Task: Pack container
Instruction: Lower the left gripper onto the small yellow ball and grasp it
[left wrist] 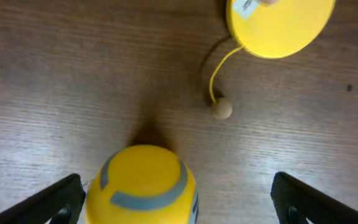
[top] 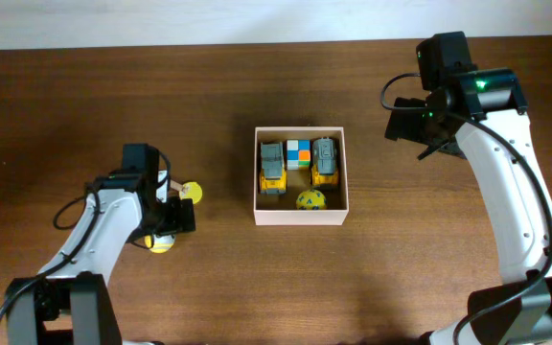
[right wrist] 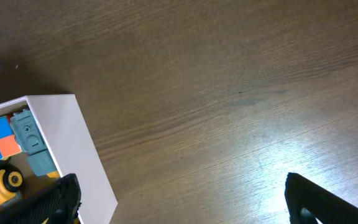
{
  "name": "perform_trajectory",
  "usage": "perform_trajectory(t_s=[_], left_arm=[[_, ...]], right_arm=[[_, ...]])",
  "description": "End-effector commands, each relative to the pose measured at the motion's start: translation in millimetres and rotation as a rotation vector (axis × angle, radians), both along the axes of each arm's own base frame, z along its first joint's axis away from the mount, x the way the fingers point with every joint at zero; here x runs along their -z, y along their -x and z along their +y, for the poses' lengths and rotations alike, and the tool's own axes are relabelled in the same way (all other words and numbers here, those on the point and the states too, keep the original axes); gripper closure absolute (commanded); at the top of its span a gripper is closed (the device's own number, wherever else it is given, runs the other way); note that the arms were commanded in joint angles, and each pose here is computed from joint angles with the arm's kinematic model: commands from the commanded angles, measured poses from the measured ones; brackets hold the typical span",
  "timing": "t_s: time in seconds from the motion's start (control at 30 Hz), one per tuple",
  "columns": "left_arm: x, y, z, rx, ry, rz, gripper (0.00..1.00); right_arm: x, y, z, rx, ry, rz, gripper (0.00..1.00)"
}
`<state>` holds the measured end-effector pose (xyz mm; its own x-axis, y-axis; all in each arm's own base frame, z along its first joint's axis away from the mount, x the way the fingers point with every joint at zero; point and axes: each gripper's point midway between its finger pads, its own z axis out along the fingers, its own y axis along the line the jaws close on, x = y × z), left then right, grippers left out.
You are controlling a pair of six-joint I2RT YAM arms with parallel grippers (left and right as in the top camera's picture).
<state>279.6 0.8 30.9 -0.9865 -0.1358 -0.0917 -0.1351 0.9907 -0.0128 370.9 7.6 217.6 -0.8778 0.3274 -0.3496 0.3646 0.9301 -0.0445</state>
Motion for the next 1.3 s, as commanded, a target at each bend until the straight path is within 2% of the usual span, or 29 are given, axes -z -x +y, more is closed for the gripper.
perform_trajectory(t_s=[0.0, 0.7, 0.83, 0.9, 0.93, 1.17, 1.27], left_arm=[[3.8, 0.8, 0.6, -0.016, 0.004, -0.009, 0.02], [21.8, 12.5, 5.2, -0.019, -0.022, 0.002, 0.04], [22.1, 13.0, 6.6, -0.02, -0.03, 0.003, 0.07], [22.1, 13.3, 9.8, -0.021, -0.049, 0.003, 0.11], [22.1, 13.2, 9.8, -0.021, -0.049, 0.003, 0.16], [22.1, 12.9, 9.7, -0.022, -0.048, 0.002, 0.28], [22.3, 13.2, 9.7, -0.022, -0.048, 0.003, 0.41]], right_arm=[[-9.9, 0.5, -4.7, 0.01, 0.016, -0.029, 0.01], [-9.9, 0.5, -4.8, 0.01, 0.016, -0.029, 0.01], [-9.9, 0.5, -4.8, 0.01, 0.016, -0.029, 0.01], [-9.9, 0.4, -4.8, 0.01, 0.016, -0.03, 0.01], [-9.9, 0.5, -4.7, 0.01, 0.016, -0.029, 0.01], [-9.9, 0.5, -4.7, 0.01, 0.016, -0.029, 0.01], [-9.9, 0.5, -4.7, 0.01, 0.016, -0.029, 0.01]])
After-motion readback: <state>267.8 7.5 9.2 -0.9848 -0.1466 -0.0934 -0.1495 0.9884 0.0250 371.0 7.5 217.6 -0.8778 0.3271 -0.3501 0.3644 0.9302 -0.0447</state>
